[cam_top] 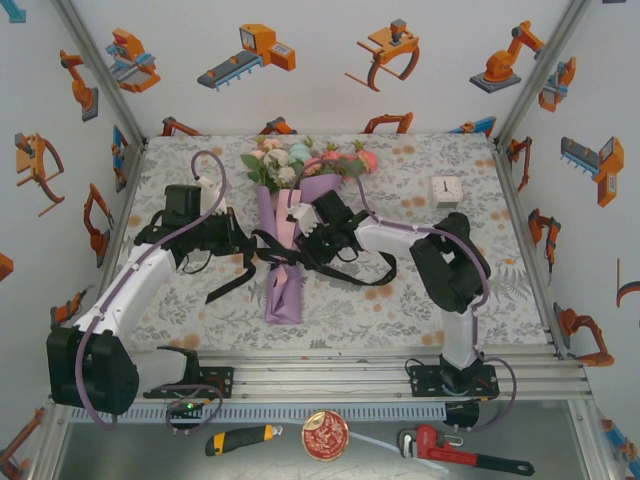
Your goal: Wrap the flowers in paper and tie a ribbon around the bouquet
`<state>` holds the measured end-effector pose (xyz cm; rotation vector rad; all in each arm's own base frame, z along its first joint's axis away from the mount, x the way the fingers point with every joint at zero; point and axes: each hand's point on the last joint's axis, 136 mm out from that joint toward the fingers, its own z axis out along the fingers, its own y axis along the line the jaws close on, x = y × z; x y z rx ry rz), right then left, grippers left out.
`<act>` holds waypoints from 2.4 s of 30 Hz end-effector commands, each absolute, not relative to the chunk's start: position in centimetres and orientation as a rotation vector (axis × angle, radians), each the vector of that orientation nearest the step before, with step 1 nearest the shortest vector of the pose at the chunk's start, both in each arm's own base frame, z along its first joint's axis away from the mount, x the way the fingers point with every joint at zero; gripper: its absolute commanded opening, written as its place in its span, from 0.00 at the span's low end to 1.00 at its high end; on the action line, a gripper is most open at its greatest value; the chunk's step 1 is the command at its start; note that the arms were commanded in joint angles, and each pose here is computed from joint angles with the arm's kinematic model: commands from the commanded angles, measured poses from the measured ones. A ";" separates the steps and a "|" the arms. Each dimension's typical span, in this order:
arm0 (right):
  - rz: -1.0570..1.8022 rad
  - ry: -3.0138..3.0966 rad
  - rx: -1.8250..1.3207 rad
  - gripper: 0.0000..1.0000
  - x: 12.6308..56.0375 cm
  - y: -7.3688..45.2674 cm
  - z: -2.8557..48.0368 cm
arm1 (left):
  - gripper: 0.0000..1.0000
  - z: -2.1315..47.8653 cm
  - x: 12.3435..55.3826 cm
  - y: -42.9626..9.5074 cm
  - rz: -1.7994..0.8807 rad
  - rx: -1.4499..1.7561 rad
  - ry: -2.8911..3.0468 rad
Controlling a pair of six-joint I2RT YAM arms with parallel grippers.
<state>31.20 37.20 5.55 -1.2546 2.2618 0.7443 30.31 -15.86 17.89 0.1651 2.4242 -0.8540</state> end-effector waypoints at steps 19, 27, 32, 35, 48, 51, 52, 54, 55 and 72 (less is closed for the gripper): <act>1.014 2.024 -1.315 0.00 29.6 45.3 14.4 | 0.00 18.9 30.7 -15.9 -0.855 0.162 2.391; 0.915 2.050 -1.297 0.15 31.0 44.9 15.4 | 0.00 18.8 30.3 -15.7 -0.861 0.144 2.393; 0.911 2.077 -1.312 0.24 29.8 42.7 15.6 | 0.00 19.7 30.2 -15.8 -0.865 0.151 2.361; 0.898 2.084 -1.270 0.35 29.8 41.7 16.9 | 0.00 20.9 30.4 -16.2 -0.903 0.164 2.321; 1.319 1.597 -0.964 0.65 29.5 43.4 27.8 | 0.00 22.9 31.5 -17.1 -0.960 0.188 2.258; 1.394 1.584 -0.993 0.67 28.7 43.8 28.0 | 0.00 22.8 31.8 -16.5 -0.903 0.186 2.263; 1.384 1.596 -0.996 0.68 28.7 43.9 27.6 | 0.00 23.0 32.0 -16.7 -0.910 0.191 2.251; 1.342 1.594 -1.012 0.71 28.9 44.1 26.7 | 0.00 23.6 32.0 -17.3 -0.957 0.207 2.233; 1.325 1.589 -1.013 0.72 29.2 44.2 26.4 | 0.00 23.8 32.0 -17.4 -0.971 0.208 2.229; 1.322 1.492 -1.144 0.69 29.6 48.4 24.8 | 0.00 24.3 33.3 -17.1 -0.953 0.141 2.214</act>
